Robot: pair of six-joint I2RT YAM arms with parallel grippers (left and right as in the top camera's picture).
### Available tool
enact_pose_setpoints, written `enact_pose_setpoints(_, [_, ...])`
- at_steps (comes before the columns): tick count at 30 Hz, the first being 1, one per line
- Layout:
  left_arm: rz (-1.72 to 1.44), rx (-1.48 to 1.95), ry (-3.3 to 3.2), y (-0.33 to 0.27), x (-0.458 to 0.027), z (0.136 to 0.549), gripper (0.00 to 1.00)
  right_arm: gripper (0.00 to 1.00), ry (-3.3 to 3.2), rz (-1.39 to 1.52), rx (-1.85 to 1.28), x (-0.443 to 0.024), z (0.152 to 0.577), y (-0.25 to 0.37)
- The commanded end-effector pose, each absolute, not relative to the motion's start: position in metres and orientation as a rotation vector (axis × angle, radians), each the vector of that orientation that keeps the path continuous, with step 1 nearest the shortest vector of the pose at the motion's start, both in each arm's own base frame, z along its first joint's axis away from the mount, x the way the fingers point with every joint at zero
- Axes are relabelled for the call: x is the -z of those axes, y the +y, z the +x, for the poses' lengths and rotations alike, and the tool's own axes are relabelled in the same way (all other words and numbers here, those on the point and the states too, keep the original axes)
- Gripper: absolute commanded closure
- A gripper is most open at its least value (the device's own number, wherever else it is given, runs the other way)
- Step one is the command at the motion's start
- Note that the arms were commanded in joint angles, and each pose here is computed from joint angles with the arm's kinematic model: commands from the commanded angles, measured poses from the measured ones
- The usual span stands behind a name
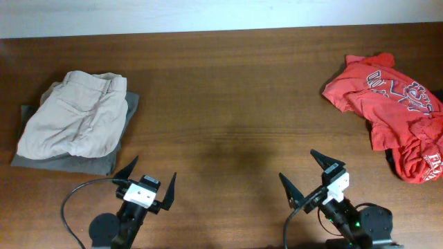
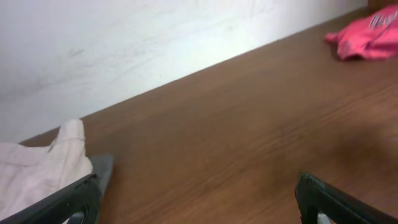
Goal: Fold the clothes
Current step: 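Reach the right gripper to the crumpled orange t-shirt and grasp it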
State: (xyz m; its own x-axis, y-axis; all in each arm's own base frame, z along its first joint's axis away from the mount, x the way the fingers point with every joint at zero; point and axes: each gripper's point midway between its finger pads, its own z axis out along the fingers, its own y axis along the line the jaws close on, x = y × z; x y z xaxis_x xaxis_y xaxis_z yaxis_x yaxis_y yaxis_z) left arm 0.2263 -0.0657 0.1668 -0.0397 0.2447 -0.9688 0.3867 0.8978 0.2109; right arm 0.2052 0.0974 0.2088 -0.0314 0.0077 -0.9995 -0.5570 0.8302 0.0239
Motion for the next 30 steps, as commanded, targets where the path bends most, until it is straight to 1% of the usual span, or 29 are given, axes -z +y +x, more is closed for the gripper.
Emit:
enact_pose_setpoints(1, [0.384,0.257,1.593,-0.070,-0.212,0.219,0.01,0.01,1.559,-0.301,-0.614,-0.226,0.203,0.095])
enact_pose_setpoints(6, [0.359,0.291,1.681,-0.070,-0.249,0.229,0.01,0.02,1.626,-0.201,-0.602,-0.243,0.210,0.085])
enact_pose_setpoints(11, [0.346,0.339,1.909,-0.073,-0.271,0.267,0.01,0.01,1.829,-0.014,-0.507,-0.254,0.230,0.061])
enact_pose_setpoints(12, [0.352,0.381,2.002,-0.077,-0.284,0.284,0.01,0.01,1.940,0.056,-0.438,-0.258,0.240,0.049])
enact_pose_setpoints(14, [0.385,0.469,2.057,-0.089,-0.301,0.298,0.01,0.01,2.035,0.010,-0.389,-0.267,0.249,0.048])
enact_pose_setpoints(16, [0.414,0.552,2.094,-0.099,-0.315,0.308,0.00,0.01,2.107,-0.040,-0.430,-0.275,0.257,0.057])
enact_pose_setpoints(18, [0.424,0.614,2.112,-0.107,-0.326,0.326,0.01,0.01,2.233,-0.052,-0.519,-0.269,0.260,0.069])
enact_pose_setpoints(20, [0.447,0.669,2.112,-0.114,-0.328,0.339,0.01,0.01,2.290,-0.007,-0.489,-0.266,0.274,0.063])
enact_pose_setpoints(22, [0.440,0.680,2.130,-0.115,-0.323,0.349,0.01,0.01,2.349,0.144,-0.433,-0.259,0.287,0.048])
enact_pose_setpoints(23, [0.439,0.694,2.145,-0.116,-0.317,0.354,0.01,0.01,2.397,0.303,-0.358,-0.252,0.297,0.028])
enact_pose_setpoints(29, [0.446,0.698,2.196,-0.116,-0.300,0.359,0.01,0.01,2.504,0.736,-0.012,-0.224,0.325,-0.058])
enact_pose_setpoints(30, [0.445,0.698,2.199,-0.116,-0.300,0.359,0.01,0.01,2.515,0.771,0.008,-0.220,0.329,-0.067])
